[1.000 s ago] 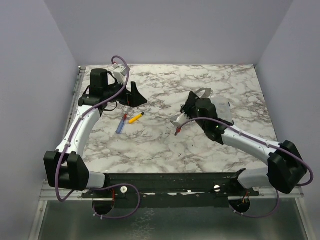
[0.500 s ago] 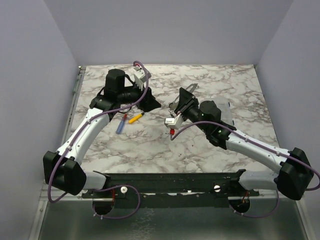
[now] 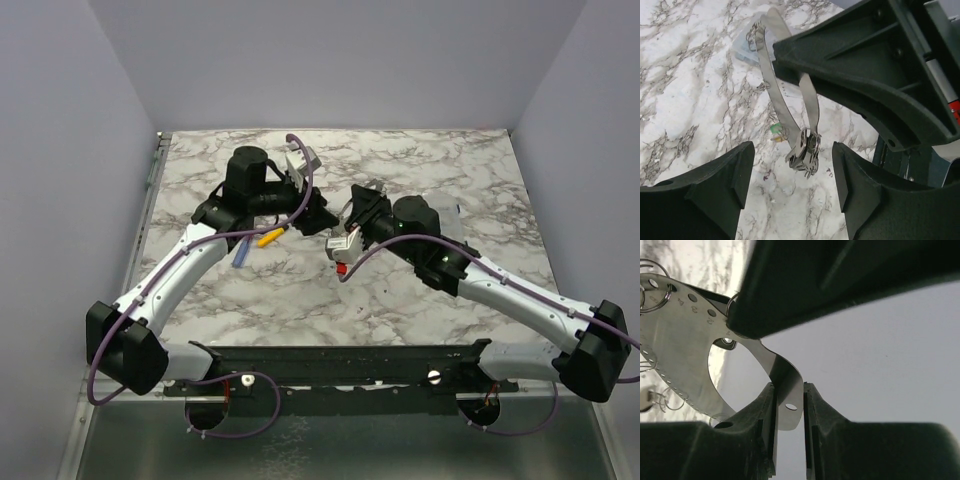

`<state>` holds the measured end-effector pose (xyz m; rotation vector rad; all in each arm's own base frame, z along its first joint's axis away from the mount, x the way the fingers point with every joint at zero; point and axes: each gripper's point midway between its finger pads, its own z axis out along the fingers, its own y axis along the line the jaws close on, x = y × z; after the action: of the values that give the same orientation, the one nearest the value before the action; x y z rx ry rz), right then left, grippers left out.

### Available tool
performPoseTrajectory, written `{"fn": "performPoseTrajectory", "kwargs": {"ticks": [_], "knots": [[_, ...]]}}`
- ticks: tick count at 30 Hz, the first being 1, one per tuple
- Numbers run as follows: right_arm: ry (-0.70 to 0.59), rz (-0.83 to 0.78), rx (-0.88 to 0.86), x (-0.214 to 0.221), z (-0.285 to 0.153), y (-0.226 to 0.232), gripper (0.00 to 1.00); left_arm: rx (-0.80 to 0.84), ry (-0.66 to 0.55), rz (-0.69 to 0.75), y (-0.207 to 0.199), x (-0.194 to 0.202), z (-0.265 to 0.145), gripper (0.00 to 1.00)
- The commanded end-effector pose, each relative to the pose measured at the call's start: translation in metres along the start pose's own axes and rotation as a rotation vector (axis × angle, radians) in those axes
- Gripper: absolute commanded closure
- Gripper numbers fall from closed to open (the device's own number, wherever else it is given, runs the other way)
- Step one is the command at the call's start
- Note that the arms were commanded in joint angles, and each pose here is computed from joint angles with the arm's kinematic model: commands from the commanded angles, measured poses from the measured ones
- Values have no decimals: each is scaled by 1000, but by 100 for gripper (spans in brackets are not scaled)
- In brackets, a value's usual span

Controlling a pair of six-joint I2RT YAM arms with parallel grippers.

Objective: Remove the keys from the keyring

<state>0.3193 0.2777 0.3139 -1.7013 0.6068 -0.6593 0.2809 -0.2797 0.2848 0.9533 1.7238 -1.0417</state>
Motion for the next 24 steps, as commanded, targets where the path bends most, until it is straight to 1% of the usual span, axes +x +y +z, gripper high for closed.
{"fn": "performPoseTrajectory", "kwargs": {"ticks": [1,2,3,4,6,9,11,14,17,19,21,24], "knots": [[-17,17,-77,-8,1,13,99,-23,-25,39,-1,-9,1,40],[-21,12,-89,-9,1,15,99,-19,-26,40,-2,-10,1,46],[-26,10,-92,-10,0,16,99,-7,-29,39,-4,-11,1,49],[-31,9,-92,-11,0,15,99,10,-28,37,-7,-10,1,51],[-35,-1,-87,-11,0,14,99,63,-20,20,-16,-7,2,51],[-23,-23,-70,-9,0,13,99,123,-2,-33,-25,1,4,47],[-29,-27,-72,-10,-1,13,99,85,-1,-51,-20,5,8,47],[-31,-26,-87,-11,0,17,99,-1,5,-48,-6,9,15,50],[-17,-20,-105,-10,3,21,99,-32,18,-49,-2,14,20,50],[-5,-9,-120,-9,5,23,98,-61,26,-31,-1,17,24,48],[3,6,-144,-10,7,27,98,-96,38,-6,0,21,29,44],[18,13,-174,-11,9,33,98,-118,61,4,1,27,37,45]]}}
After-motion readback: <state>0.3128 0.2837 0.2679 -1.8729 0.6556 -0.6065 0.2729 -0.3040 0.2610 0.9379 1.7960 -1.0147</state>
